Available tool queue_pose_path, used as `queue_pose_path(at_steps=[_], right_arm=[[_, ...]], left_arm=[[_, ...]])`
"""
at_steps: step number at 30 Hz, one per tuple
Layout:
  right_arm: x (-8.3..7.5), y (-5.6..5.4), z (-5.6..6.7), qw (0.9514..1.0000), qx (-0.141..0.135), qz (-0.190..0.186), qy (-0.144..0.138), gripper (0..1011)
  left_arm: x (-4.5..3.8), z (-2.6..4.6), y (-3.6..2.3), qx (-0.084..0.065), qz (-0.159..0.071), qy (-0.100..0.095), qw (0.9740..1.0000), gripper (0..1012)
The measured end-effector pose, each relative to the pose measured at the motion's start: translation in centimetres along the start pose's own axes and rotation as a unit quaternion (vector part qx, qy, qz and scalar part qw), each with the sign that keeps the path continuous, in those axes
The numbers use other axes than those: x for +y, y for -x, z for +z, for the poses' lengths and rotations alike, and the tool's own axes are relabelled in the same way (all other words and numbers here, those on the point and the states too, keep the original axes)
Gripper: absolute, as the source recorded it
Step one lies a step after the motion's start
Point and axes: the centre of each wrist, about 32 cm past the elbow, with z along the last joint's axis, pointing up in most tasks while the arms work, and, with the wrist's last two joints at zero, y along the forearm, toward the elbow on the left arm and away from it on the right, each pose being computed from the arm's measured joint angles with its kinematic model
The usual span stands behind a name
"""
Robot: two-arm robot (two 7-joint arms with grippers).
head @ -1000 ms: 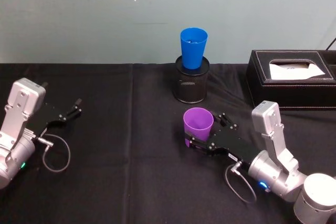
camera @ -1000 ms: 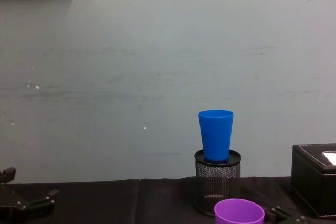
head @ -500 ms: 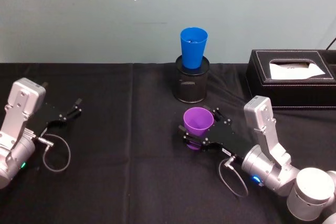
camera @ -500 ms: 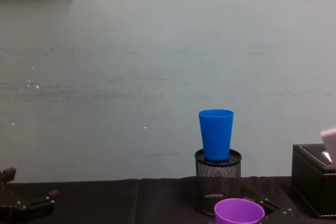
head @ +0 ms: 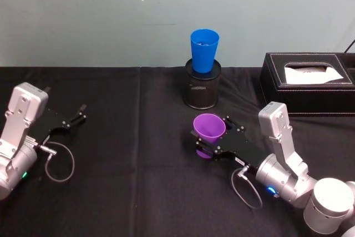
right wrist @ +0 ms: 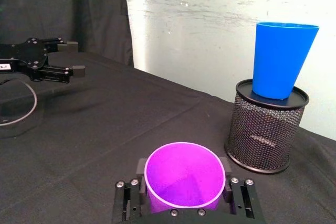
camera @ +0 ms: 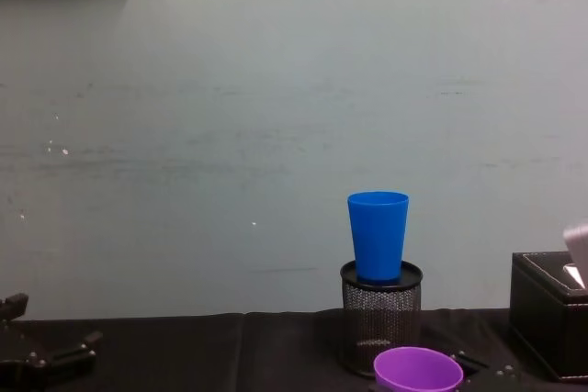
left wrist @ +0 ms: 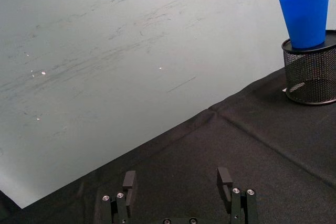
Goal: Pick up one cup with a gripper and tap it against the other cup.
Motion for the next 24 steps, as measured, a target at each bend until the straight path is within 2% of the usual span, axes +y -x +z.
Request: queue_pose_path(at_steps=[10,12,13,14,17,24], right_arm=[[0.0,0.0,0.0,1.0,0.0,0.0,0.0,737],[-0.1,0.0,0.4,1.0,0.0,0.001,-0.001,732],[-0.1,-0.1,1.2,1.0,-0.001,0.002,-0.001,732],[-0.1,-0.1,1.2,1.0,-0.001,0.002,-0.001,732],[-0.3,-0.3,3.4,0.9999,-0.008,0.008,-0.006,733],[-0.4,-0.5,7.4,0.9996,-0.017,0.022,-0.007,733]], left_arm=[[0.0,0.0,0.0,0.0,0.0,0.0,1.0,1000],[0.0,0.0,0.0,0.0,0.0,0.0,1.0,1000],[0.0,0.0,0.0,0.0,0.0,0.0,1.0,1000],[0.0,0.0,0.0,0.0,0.0,0.0,1.0,1000],[0.0,0.0,0.0,0.0,0.0,0.0,1.0,1000],[0.0,0.0,0.0,0.0,0.0,0.0,1.0,1000]])
